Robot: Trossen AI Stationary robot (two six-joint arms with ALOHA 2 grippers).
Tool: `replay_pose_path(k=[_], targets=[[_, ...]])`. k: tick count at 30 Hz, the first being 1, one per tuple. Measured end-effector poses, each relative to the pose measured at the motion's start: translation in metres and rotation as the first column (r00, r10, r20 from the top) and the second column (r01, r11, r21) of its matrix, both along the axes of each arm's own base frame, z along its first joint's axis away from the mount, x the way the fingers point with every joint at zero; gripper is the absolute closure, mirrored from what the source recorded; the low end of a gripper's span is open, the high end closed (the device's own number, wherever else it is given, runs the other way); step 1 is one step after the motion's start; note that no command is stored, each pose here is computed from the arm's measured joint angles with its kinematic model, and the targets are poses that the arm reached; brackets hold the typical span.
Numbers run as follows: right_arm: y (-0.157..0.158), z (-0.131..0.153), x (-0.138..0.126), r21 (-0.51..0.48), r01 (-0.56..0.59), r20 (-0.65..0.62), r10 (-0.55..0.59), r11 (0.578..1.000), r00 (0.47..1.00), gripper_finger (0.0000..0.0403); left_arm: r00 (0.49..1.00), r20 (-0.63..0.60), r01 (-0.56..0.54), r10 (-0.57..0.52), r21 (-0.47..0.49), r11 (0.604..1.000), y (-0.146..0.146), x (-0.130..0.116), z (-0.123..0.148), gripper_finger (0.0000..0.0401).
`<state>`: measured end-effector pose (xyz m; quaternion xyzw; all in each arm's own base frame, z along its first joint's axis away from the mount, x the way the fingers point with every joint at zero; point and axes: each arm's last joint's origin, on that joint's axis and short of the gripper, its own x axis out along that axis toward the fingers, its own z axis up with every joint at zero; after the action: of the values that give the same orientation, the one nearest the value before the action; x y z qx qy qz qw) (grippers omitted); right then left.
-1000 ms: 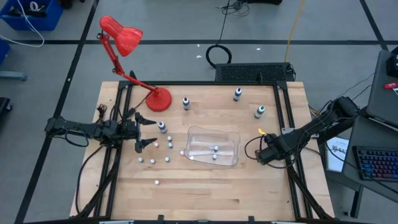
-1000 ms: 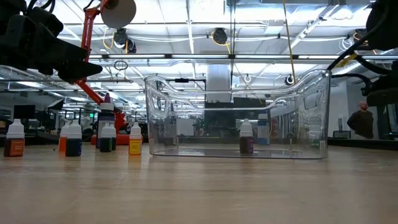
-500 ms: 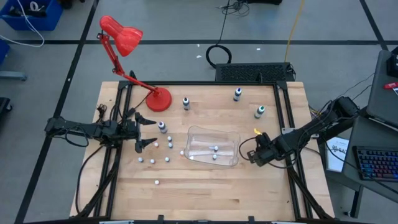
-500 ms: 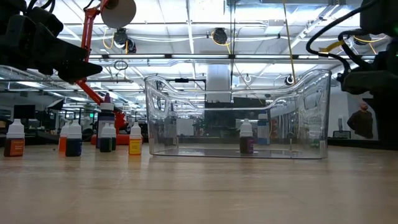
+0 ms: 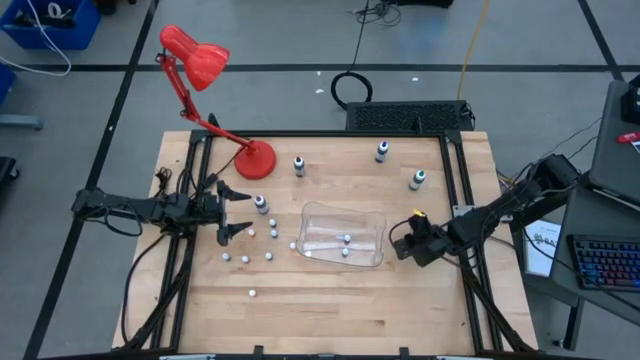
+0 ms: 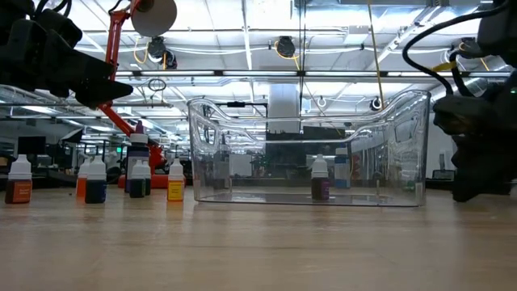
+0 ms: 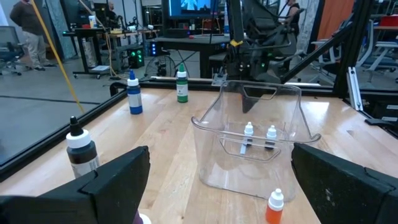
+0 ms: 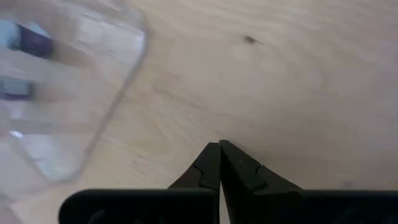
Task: Pick & Place food coloring
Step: Put the small orange food coloring bottle into the transparent bin
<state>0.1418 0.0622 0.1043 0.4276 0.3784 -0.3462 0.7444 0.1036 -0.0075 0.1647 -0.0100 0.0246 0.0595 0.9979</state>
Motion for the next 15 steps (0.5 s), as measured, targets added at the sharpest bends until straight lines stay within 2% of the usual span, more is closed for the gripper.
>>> replay_pose_path(k=[8, 15], targets=[[0.0, 0.0, 0.003, -0.03, -0.021, 0.061, 0.022, 0.999, 0.998, 0.0403, 1.0, 0.0, 0.0, 0.0, 0.0, 1.0, 0.0, 0.0, 0.0, 0.0013], [0.008, 0.01, 0.02, -0.075, -0.15, 0.239, 0.164, 0.986, 0.957, 0.0403, 1.0, 0.001, 0.0, 0.0, 0.0, 1.0, 0.0, 0.0, 0.0, 0.0013]])
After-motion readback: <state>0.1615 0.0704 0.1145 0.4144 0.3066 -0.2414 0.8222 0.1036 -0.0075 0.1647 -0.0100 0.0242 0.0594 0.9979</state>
